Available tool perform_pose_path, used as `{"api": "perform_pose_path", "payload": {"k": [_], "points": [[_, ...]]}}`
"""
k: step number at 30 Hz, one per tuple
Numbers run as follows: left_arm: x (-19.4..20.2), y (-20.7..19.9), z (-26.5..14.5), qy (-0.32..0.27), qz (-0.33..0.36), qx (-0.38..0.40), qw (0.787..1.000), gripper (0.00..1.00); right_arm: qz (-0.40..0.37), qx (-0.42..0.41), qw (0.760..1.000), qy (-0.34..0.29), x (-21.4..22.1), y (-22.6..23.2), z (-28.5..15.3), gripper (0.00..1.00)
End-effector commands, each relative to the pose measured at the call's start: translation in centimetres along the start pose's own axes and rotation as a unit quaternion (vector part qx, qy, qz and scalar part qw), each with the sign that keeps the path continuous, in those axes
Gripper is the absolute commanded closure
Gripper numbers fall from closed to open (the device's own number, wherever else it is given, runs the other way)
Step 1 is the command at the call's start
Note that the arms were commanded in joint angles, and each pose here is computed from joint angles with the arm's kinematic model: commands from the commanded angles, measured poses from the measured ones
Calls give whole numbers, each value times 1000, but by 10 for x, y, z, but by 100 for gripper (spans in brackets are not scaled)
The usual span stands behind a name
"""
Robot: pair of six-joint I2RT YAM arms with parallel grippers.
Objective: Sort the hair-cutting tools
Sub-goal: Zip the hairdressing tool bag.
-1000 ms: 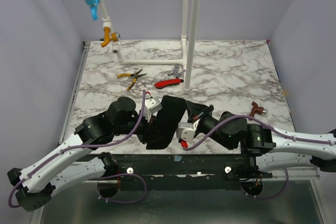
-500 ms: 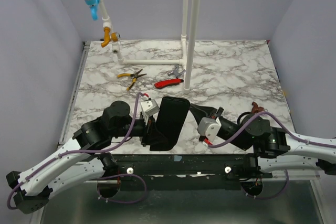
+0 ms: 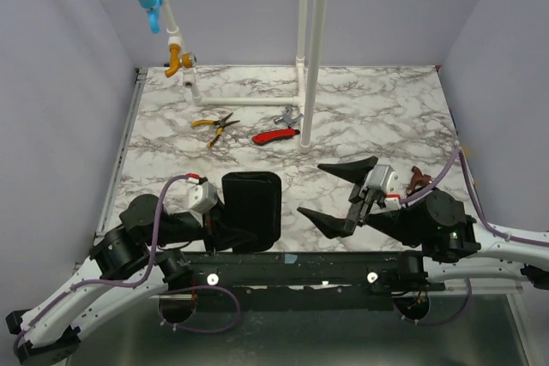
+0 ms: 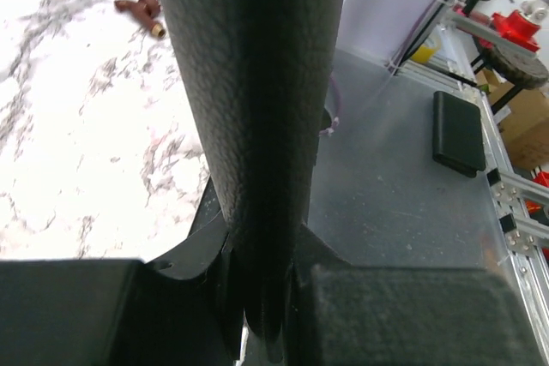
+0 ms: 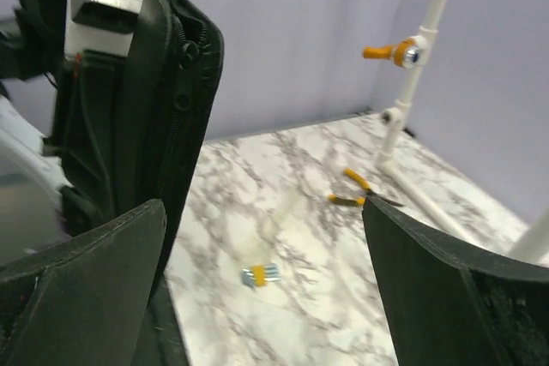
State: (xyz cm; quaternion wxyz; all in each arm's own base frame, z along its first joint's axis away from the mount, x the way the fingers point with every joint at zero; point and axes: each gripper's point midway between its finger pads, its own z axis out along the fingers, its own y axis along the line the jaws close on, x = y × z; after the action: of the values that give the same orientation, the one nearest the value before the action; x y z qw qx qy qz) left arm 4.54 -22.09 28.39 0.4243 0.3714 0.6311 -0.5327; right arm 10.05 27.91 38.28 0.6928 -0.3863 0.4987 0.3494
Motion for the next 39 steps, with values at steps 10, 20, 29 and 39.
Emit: {"api": "perform_pose_path", "payload": {"k": [10, 20, 29, 39], "points": [[-21, -27, 4, 45, 59, 73, 995, 100, 259, -122, 958, -35, -73, 59, 32, 0], [-27, -31, 9, 76, 63, 91, 991, 100, 289, -135, 945, 68, -43, 79, 62, 21], [-40, -32, 4, 79, 95, 82, 989, 100, 309, -154, 935, 83, -41, 73, 60, 77], [-89, 21, -16, -81, 113, -118, 983, 2, 305, -24, 952, 4, -50, 22, 75, 99]]}}
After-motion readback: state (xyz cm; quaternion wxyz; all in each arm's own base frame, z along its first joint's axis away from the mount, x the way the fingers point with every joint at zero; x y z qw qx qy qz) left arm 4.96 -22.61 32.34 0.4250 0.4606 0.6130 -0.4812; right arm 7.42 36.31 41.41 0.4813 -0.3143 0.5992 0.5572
